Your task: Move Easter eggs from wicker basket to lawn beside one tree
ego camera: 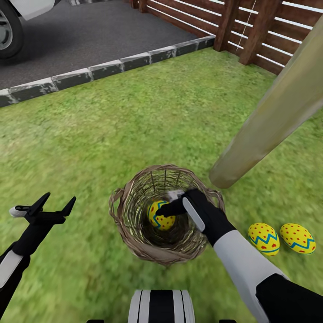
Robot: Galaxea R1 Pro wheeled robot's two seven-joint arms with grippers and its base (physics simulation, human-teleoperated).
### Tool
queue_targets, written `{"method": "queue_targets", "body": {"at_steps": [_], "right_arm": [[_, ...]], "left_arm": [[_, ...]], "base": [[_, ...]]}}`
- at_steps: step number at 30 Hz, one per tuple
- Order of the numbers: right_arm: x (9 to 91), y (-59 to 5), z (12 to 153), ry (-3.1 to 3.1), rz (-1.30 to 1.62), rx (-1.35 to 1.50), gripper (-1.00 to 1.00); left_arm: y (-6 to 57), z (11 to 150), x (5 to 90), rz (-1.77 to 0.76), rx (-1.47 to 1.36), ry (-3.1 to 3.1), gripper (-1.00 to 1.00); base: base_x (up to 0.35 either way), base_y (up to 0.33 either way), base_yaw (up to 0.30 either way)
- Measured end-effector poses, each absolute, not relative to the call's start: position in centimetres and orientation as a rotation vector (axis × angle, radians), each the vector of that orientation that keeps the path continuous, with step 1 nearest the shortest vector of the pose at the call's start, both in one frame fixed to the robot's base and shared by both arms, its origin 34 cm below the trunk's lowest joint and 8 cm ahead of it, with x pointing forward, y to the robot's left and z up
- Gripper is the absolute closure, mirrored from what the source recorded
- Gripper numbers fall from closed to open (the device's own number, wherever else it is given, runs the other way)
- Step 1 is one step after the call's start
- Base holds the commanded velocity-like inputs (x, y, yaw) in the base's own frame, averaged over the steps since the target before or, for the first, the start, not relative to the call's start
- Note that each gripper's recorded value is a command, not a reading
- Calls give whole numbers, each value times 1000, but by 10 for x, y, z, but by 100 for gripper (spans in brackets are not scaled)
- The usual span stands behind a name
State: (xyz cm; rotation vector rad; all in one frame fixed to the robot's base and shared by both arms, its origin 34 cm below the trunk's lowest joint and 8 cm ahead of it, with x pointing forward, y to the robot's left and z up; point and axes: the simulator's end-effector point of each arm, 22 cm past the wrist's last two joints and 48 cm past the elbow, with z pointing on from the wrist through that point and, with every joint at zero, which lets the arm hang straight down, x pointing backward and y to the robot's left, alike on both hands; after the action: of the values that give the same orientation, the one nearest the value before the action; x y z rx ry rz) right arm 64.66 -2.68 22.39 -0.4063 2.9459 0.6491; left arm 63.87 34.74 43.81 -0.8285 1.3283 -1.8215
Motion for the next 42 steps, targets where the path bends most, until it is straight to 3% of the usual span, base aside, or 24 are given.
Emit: {"method": "queue_targets", "body": {"at_steps": [26, 36, 42], "right_arm": [[679, -55, 289, 2834, 630, -410, 100], [685, -52, 314, 2795, 636, -424, 100], [681, -34, 345, 2730, 826, -460, 100]], "left_arm": [[346, 497, 641, -1849, -719, 1286, -100], [346, 519, 641, -1854, -684, 1266, -100], [344, 536, 640, -1860, -651, 1249, -100]], "base": [[0, 0, 0], [-198, 0, 0], [-1, 0, 0]]}}
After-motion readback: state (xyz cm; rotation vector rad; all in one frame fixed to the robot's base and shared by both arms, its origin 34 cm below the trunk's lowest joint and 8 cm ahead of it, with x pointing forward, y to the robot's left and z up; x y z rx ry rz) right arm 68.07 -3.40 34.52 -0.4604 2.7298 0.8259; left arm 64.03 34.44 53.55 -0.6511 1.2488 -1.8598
